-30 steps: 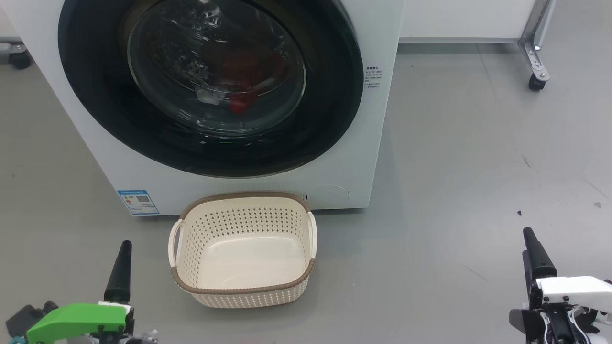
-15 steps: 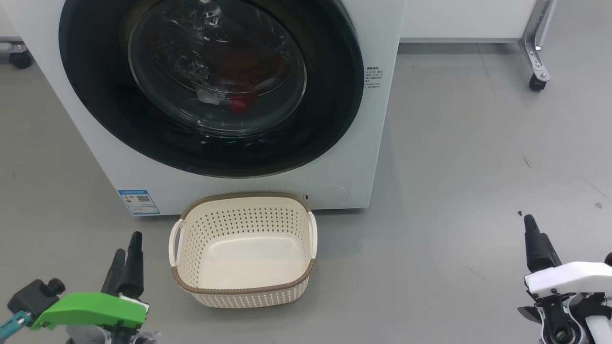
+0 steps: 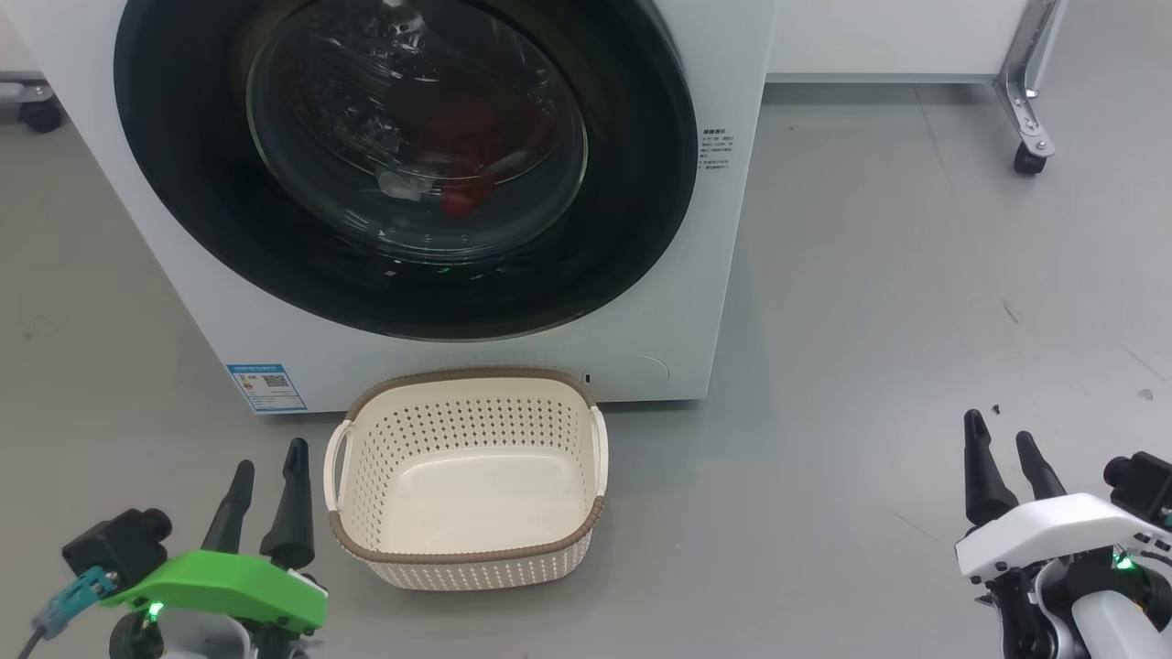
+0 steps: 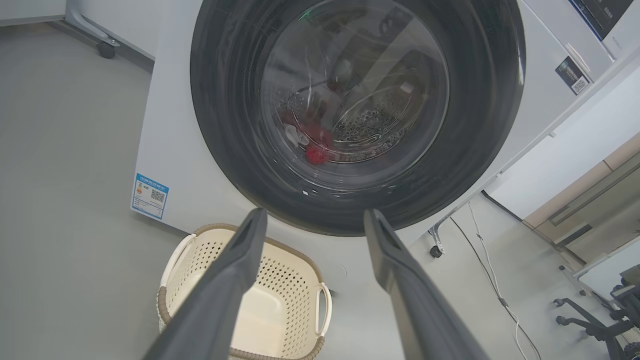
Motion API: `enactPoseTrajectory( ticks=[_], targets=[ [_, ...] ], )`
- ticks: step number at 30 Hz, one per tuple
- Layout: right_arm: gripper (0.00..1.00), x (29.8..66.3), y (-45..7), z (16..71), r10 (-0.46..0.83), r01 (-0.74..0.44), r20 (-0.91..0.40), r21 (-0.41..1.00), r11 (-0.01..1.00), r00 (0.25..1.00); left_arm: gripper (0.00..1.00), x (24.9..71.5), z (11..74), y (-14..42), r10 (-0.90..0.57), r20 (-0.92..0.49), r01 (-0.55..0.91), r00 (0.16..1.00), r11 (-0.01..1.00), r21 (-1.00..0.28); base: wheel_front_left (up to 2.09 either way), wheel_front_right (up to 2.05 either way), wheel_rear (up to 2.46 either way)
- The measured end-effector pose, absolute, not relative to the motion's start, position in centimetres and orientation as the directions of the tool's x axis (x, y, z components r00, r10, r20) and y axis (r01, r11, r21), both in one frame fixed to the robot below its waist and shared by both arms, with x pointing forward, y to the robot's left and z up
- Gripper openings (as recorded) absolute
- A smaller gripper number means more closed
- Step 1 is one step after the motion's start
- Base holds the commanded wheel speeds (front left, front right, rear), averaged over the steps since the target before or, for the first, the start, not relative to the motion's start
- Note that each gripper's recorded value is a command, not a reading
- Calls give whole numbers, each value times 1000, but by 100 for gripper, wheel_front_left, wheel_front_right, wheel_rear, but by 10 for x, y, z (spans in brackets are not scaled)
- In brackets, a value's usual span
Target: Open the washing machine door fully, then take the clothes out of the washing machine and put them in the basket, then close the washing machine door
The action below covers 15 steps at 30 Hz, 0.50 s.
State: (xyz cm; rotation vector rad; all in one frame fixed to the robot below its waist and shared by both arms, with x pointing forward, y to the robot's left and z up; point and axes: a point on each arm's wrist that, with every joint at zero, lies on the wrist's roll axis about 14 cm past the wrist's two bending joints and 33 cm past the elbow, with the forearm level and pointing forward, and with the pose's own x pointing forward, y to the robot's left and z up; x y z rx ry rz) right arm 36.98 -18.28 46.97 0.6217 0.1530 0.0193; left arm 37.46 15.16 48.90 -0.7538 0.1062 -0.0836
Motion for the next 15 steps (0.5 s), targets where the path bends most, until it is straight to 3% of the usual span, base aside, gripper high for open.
enactPoseTrajectory(
  ticks=[15],
  targets=[
    [100,370,-170,471,74,-20,-116,413,911,991,100,371,488,139,-132,-55,84,990,851,-518,0,0,0]
  ],
)
